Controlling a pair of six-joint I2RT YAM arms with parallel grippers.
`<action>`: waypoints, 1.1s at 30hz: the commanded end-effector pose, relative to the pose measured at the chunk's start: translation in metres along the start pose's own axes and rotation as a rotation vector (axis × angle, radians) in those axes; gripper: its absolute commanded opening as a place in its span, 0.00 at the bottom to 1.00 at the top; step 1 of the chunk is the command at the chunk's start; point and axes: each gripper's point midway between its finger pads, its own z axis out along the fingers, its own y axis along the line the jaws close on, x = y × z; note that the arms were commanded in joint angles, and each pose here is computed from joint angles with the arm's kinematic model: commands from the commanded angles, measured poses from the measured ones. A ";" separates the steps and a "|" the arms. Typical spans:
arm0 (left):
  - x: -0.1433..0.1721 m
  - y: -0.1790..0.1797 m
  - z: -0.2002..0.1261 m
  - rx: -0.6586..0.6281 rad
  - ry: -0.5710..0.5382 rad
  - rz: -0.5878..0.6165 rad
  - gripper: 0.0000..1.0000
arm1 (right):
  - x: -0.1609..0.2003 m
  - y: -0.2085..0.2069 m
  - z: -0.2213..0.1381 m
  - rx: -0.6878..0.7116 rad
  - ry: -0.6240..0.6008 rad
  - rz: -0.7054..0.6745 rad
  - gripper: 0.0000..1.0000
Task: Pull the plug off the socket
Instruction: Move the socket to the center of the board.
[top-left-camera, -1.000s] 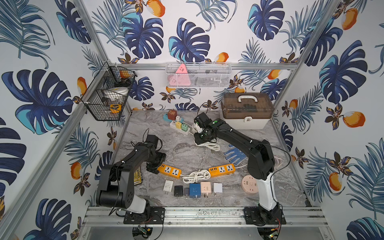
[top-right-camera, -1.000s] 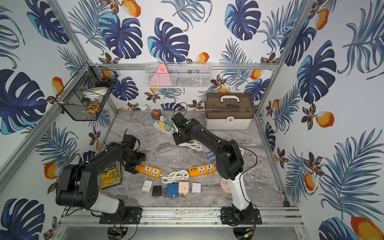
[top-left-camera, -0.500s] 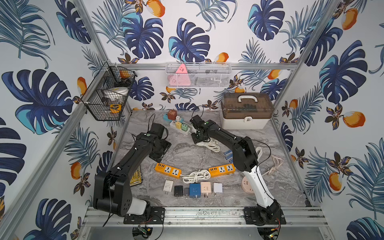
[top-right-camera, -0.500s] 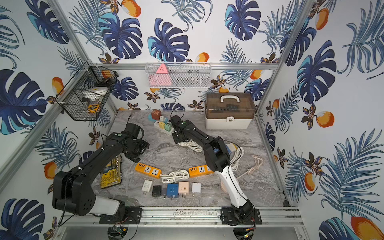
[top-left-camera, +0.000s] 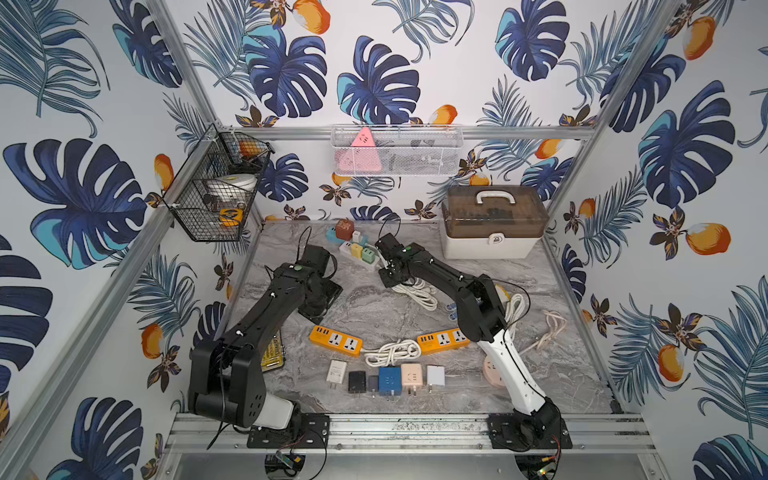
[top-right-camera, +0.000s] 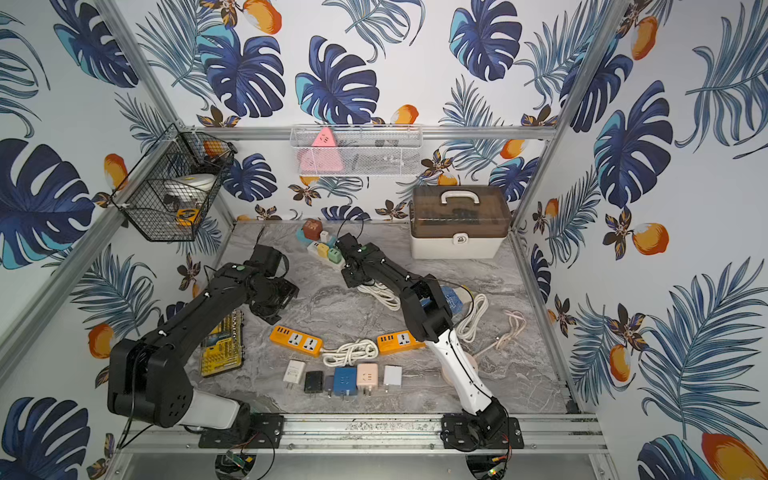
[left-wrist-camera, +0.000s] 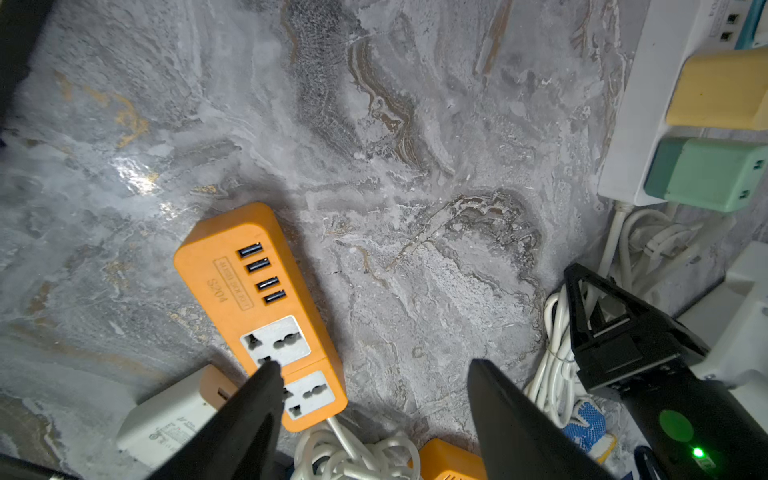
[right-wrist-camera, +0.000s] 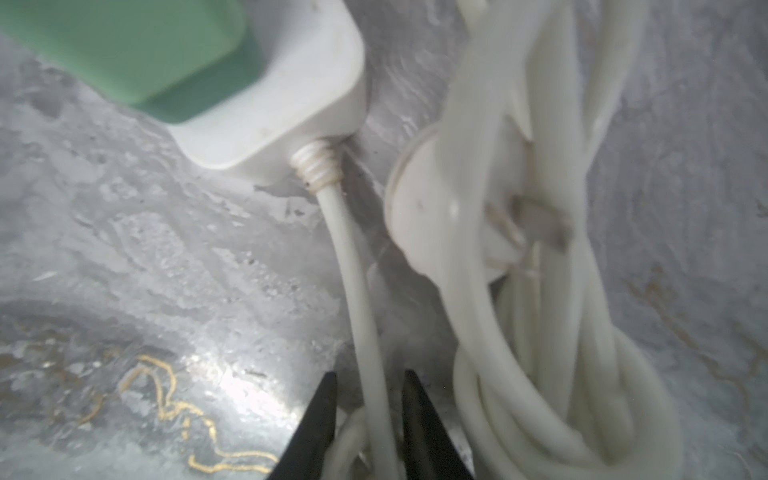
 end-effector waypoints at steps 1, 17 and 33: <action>0.000 0.003 -0.001 -0.015 -0.004 0.020 0.77 | 0.019 0.024 -0.005 -0.067 0.048 -0.105 0.18; 0.000 0.010 0.006 -0.036 0.000 0.000 0.76 | 0.068 0.059 -0.074 -0.226 -0.091 -0.412 0.04; -0.002 0.006 0.012 -0.033 0.003 -0.001 0.77 | 0.054 0.050 -0.111 -0.178 -0.146 -0.310 0.63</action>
